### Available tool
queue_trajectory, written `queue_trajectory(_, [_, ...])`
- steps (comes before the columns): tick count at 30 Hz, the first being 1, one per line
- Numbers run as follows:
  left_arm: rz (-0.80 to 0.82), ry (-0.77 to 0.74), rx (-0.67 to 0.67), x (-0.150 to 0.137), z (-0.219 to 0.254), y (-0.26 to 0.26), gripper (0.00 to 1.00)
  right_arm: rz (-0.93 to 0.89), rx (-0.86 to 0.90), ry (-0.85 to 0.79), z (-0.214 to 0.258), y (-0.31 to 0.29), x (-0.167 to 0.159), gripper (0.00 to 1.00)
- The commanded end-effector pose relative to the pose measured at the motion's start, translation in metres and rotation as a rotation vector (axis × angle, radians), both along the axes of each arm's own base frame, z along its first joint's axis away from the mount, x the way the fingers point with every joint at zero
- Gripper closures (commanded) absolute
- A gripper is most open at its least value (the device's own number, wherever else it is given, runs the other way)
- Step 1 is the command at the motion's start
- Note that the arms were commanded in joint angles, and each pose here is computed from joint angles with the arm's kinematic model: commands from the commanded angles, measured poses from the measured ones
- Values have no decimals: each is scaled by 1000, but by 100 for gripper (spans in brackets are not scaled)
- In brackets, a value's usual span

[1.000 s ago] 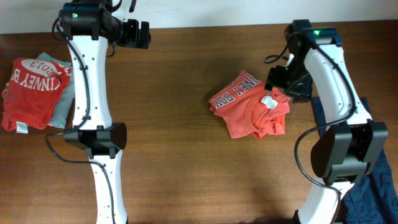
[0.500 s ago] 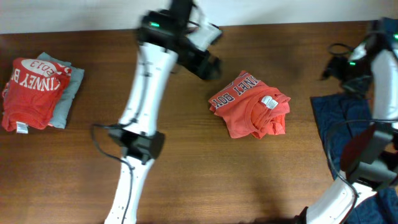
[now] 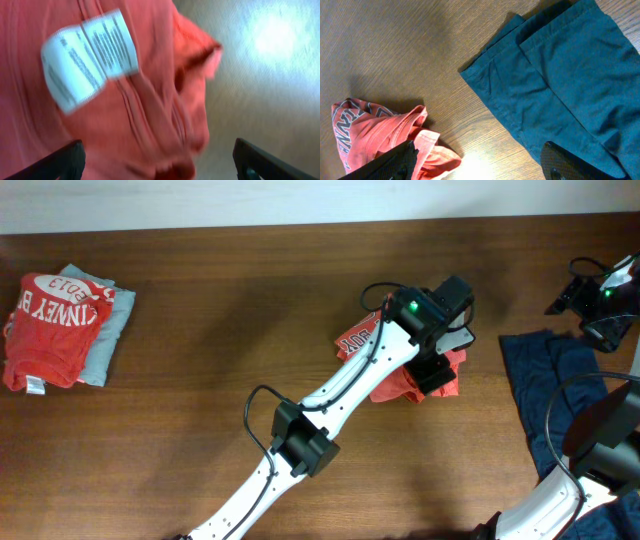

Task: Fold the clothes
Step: 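Grasp the folded orange shirt with the left gripper and carry it left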

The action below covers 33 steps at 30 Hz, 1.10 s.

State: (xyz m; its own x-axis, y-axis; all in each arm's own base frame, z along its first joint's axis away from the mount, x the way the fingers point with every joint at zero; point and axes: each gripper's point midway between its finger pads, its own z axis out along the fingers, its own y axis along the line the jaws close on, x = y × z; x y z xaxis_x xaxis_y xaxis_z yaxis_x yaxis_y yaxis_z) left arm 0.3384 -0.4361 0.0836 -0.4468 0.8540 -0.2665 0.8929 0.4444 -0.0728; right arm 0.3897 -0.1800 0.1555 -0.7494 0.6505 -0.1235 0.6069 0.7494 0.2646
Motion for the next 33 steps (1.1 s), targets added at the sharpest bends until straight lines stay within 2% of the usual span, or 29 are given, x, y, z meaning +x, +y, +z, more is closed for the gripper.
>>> queue_trajectory(1, [107,-33,-62,5,5,-22,7,11,-4,-36,10,0,5,16])
queue_trajectory(3, [134,-89,-80,9,6,-34,7,11,-4,-35,10,0,4,16])
queue_trajectory(6, [148,-173,-30,16,-2,-34,7,13,5,-41,10,1,5,16])
queue_trajectory(14, [126,-127,85,3,-57,-28,10,20,29,-67,12,5,10,16])
queue_trajectory(18, [141,-171,177,11,-83,-15,10,21,31,-69,13,6,10,16])
queue_trajectory(25, [137,-140,198,8,-103,-12,11,21,31,-70,13,6,10,16])
queue_trajectory(26, [134,-134,210,7,-108,-11,16,21,31,-69,13,6,10,16])
queue_trajectory(28, [133,-132,239,7,-119,-5,36,21,33,-66,12,6,10,16])
queue_trajectory(30, [144,-153,260,14,-119,1,70,29,31,-67,12,6,10,16])
queue_trajectory(32, [153,-154,266,17,-118,5,99,31,30,-67,12,6,9,16])
queue_trajectory(33, [154,-151,273,18,-119,7,99,31,30,-67,12,6,9,16])
